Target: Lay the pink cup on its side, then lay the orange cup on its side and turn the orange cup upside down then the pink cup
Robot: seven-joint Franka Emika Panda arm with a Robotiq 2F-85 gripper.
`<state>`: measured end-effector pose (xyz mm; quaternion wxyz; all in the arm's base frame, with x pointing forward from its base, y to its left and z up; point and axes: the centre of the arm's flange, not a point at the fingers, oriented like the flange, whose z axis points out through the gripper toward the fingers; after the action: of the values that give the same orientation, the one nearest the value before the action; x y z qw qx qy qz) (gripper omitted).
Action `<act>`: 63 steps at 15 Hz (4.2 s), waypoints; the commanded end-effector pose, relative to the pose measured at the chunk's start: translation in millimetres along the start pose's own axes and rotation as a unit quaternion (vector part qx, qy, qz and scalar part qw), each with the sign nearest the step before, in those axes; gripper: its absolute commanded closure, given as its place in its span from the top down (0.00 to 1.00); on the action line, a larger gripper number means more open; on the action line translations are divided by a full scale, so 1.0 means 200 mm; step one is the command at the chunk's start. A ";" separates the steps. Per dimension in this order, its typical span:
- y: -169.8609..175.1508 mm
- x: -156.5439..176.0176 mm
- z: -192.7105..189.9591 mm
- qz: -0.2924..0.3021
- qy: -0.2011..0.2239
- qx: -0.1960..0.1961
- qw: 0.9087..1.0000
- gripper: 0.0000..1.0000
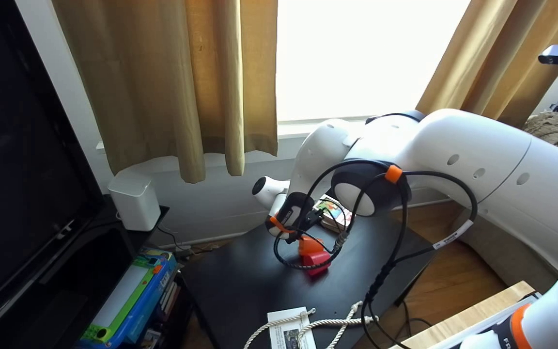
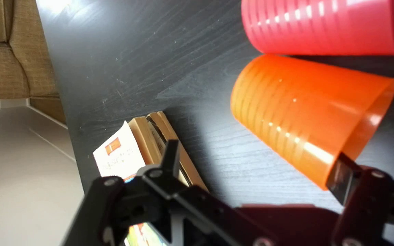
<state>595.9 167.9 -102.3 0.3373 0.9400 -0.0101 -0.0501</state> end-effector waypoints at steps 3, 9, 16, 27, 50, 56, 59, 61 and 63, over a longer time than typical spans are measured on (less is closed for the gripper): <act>0.07 -0.04 -0.05 0.035 -0.003 0.030 0.999 1.00; 0.15 -0.03 -0.13 0.130 -0.028 0.120 0.984 1.00; 0.29 -0.06 -0.13 0.257 -0.066 0.180 0.947 1.00; 0.49 -0.17 0.10 0.498 -0.146 0.205 0.830 1.00; 0.41 -0.03 0.31 0.627 -0.229 0.225 0.710 1.00; 0.38 -0.02 0.38 0.637 -0.247 0.233 0.692 1.00; 0.34 -0.01 0.40 0.639 -0.252 0.238 0.687 1.00; 0.33 0.00 0.41 0.638 -0.251 0.238 0.688 0.99; 0.30 0.01 0.42 0.635 -0.249 0.238 0.691 0.98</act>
<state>586.5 65.1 -114.1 0.0502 0.7156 -0.6948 -0.0508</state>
